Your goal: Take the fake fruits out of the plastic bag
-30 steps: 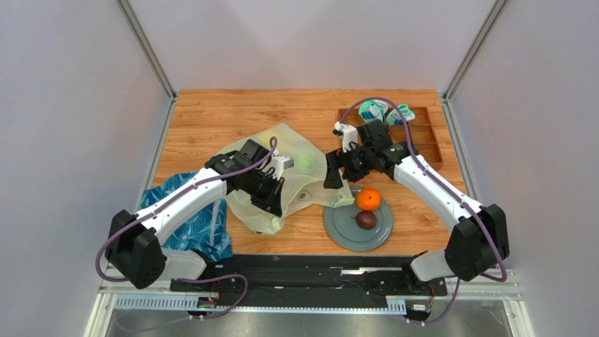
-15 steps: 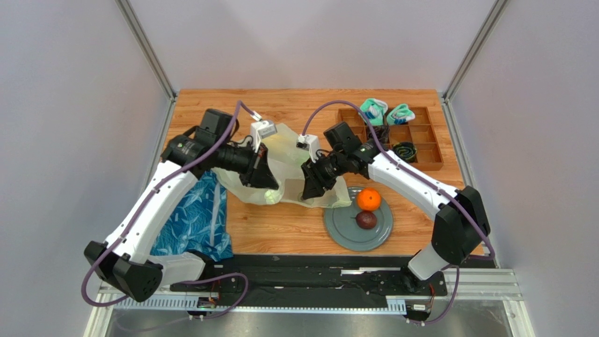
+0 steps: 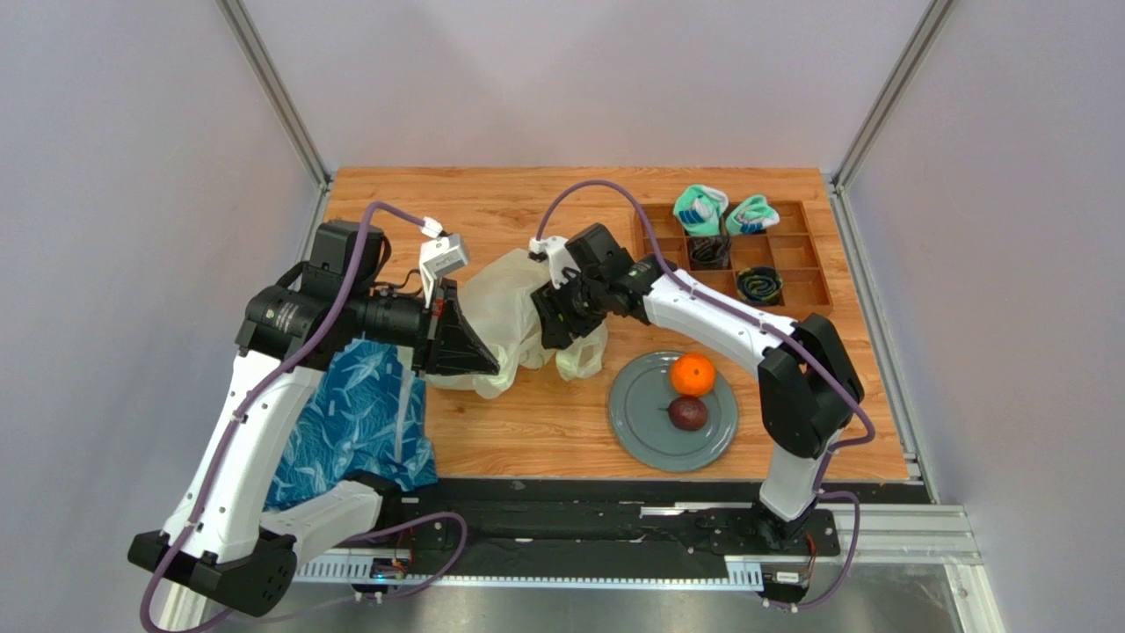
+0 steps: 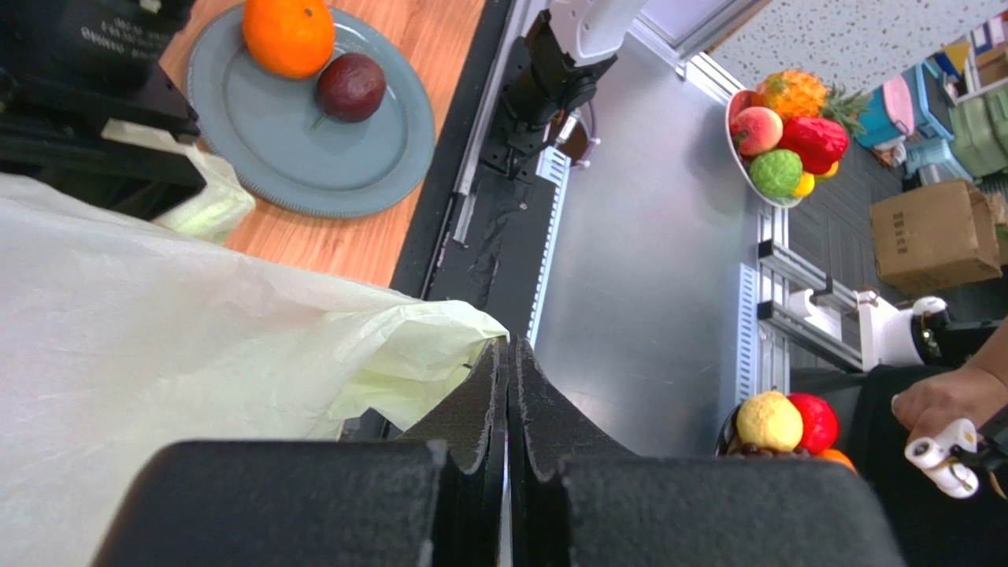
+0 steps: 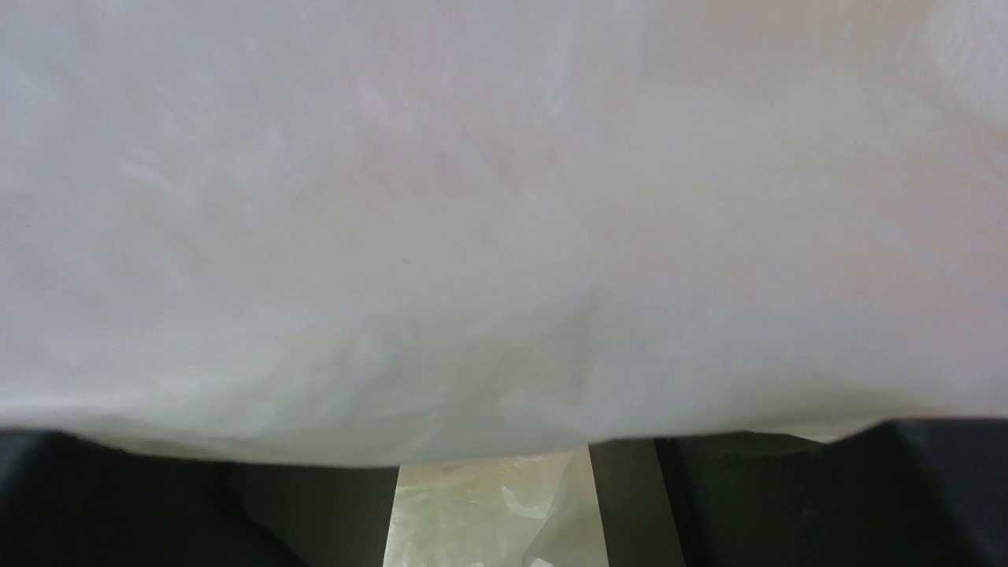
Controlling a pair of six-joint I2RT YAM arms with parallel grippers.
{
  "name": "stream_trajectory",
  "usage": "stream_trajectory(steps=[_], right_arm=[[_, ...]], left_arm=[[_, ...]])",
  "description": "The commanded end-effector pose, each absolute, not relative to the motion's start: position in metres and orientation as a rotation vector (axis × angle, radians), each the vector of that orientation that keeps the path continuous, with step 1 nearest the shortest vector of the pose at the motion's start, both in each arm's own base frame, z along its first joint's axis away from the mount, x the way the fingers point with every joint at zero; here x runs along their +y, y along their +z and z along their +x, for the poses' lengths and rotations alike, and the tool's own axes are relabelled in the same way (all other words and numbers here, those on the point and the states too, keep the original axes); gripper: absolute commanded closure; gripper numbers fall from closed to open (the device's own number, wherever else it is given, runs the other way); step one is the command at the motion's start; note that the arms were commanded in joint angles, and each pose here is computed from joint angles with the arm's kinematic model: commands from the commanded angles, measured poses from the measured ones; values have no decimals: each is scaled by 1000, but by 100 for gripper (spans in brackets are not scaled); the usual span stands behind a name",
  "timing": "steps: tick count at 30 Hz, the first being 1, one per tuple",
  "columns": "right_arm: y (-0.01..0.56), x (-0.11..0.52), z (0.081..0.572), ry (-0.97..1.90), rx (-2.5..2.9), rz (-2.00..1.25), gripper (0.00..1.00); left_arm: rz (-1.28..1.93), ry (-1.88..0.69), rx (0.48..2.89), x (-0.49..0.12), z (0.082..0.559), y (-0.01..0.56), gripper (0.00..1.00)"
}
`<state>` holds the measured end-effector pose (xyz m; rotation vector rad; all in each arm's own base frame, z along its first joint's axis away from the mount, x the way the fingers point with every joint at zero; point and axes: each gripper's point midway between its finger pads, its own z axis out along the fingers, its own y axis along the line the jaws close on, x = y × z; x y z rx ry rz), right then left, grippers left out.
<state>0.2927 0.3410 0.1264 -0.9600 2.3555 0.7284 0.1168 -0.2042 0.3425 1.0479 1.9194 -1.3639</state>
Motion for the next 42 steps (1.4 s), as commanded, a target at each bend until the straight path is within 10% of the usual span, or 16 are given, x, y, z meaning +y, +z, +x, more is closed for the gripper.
stream_trajectory(steps=[1,19,31,42], right_arm=[[159,354,299,813,2280,-965,42],[115,309,303,566,2382,-967,18],[99,328,157,769,2349,-1382,35],[125,333,210,630,2257,-1246,29]], left_arm=[[1060,-1347,1924,-198,110,327,100],[1041,-1295,2050,-195,130,290,100],[989,-1247,1999,-188,132,322,100],[956,-1316,2063,-187,117,292,100]])
